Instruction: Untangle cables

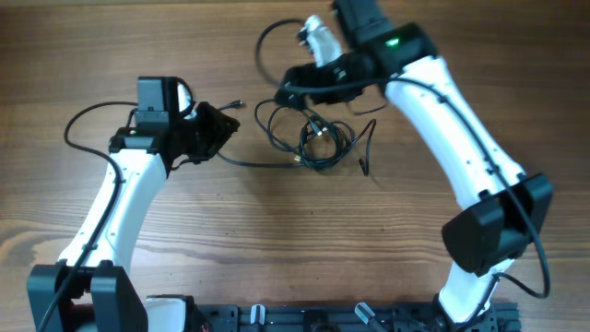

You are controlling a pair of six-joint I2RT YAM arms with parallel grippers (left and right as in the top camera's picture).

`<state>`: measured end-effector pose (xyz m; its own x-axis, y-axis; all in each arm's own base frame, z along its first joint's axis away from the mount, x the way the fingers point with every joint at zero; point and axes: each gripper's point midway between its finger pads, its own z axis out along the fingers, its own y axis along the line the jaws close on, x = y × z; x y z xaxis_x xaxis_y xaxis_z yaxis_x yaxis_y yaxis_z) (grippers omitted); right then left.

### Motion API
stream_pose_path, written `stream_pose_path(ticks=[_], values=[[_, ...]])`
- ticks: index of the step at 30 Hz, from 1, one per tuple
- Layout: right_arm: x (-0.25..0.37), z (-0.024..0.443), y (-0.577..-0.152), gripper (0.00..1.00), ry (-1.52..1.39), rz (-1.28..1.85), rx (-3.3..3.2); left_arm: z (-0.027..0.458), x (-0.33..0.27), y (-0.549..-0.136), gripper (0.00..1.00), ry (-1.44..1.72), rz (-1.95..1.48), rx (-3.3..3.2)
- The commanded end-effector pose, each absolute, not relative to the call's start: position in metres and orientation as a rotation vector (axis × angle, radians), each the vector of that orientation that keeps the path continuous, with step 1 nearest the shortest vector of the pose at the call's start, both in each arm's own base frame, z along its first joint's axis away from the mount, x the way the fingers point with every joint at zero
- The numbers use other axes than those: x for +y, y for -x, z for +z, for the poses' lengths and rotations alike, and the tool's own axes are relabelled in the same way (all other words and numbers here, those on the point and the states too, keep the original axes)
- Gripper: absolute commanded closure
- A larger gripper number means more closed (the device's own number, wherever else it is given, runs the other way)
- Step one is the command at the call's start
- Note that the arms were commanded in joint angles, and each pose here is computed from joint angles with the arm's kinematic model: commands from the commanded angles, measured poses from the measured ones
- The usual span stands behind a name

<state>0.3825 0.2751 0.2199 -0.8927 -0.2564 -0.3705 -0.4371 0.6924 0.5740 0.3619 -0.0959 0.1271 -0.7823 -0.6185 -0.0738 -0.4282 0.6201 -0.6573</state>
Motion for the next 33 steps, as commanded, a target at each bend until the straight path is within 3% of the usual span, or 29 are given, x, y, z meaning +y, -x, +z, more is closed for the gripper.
stream_pose_path(ticks=[1, 5, 13, 18, 33], values=[[0.209, 0.246, -0.412, 0.12, 0.279, 0.945, 2.625, 0.132, -0.126, -0.356, 0.66, 0.7, -0.957, 2.584], [0.145, 0.234, -0.429, 0.12, 0.063, 0.82, 2.677, 0.128, -0.164, -0.352, 0.6, 0.557, -0.905, 2.607], [0.115, 0.217, -0.427, 0.12, -0.017, 0.602, 2.756, 0.084, -0.222, -0.355, 0.57, 0.713, -0.776, 2.603], [0.113, 0.214, -0.421, 0.12, 0.01, 0.585, 2.782, 0.042, -0.234, -0.351, 0.72, 0.912, -0.602, 2.565], [0.113, 0.212, -0.414, 0.13, 0.002, 0.585, 2.811, -0.044, -0.216, -0.327, 0.85, 0.963, -0.286, 2.68]])
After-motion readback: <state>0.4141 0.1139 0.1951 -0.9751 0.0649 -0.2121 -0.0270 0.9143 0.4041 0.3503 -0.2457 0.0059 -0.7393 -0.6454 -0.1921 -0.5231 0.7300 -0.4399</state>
